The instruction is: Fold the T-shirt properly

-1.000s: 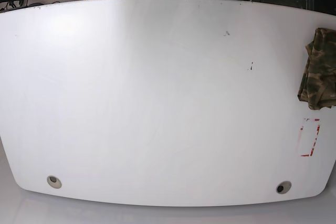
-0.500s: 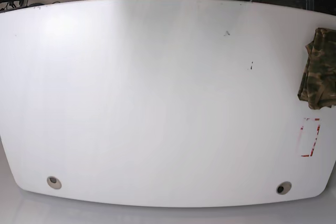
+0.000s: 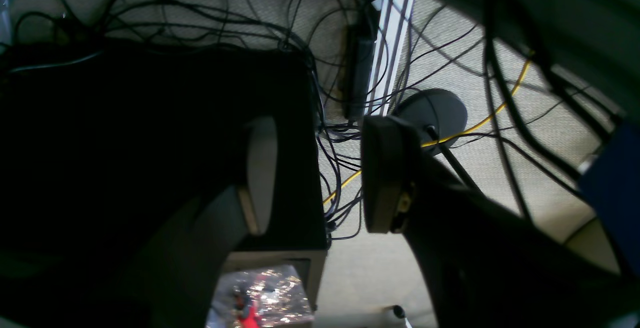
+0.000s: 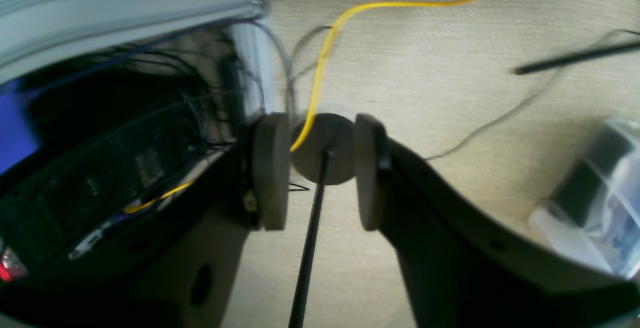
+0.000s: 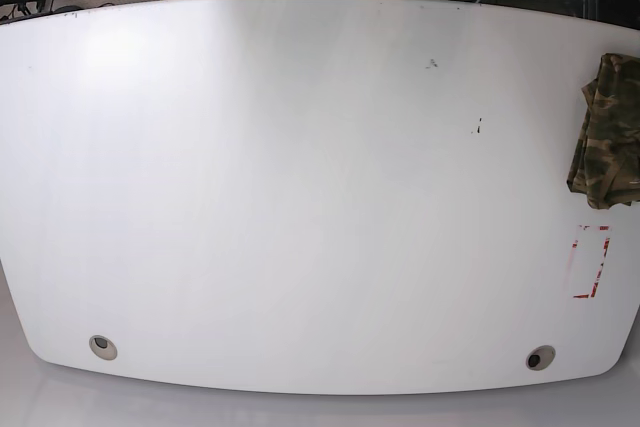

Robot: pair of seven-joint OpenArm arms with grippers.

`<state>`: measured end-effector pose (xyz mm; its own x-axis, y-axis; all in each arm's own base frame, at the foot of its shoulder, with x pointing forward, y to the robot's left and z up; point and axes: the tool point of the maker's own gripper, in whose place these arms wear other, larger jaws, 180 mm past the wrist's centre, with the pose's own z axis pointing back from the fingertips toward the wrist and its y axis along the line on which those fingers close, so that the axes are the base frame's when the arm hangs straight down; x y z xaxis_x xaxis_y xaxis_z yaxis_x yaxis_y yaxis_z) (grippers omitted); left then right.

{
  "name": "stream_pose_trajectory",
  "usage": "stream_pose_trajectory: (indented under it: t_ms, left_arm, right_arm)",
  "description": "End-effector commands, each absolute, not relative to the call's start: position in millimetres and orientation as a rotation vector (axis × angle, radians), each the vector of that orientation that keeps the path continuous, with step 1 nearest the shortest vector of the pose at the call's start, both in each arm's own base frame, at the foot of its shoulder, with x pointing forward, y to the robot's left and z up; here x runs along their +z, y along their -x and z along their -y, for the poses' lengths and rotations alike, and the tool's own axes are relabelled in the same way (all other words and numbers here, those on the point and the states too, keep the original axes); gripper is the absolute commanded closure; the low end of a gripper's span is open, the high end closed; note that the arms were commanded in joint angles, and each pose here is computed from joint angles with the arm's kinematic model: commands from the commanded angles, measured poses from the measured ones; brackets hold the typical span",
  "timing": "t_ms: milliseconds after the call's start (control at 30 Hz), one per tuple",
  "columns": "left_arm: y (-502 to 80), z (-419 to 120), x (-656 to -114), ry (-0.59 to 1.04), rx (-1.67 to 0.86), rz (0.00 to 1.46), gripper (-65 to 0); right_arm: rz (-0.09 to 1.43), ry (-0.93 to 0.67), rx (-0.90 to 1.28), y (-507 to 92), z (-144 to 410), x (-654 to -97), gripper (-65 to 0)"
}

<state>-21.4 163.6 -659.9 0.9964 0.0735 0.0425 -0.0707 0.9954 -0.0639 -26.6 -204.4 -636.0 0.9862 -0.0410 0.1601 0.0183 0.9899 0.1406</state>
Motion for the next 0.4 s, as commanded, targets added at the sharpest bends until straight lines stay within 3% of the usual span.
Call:
stream_pose_trajectory:
  t_ms: [0, 367]
  left_arm:
    - [18, -171, -660, 0.050, 0.071, 0.040, -24.6]
    - [7, -173, -660, 0.047, 0.072, 0.040, -24.6]
  right_arm:
    - [0.150, -0.138, -0.032, 29, 208, -637, -20.1]
    - [0.134, -0.145, -0.047, 23, 205, -642, -20.1]
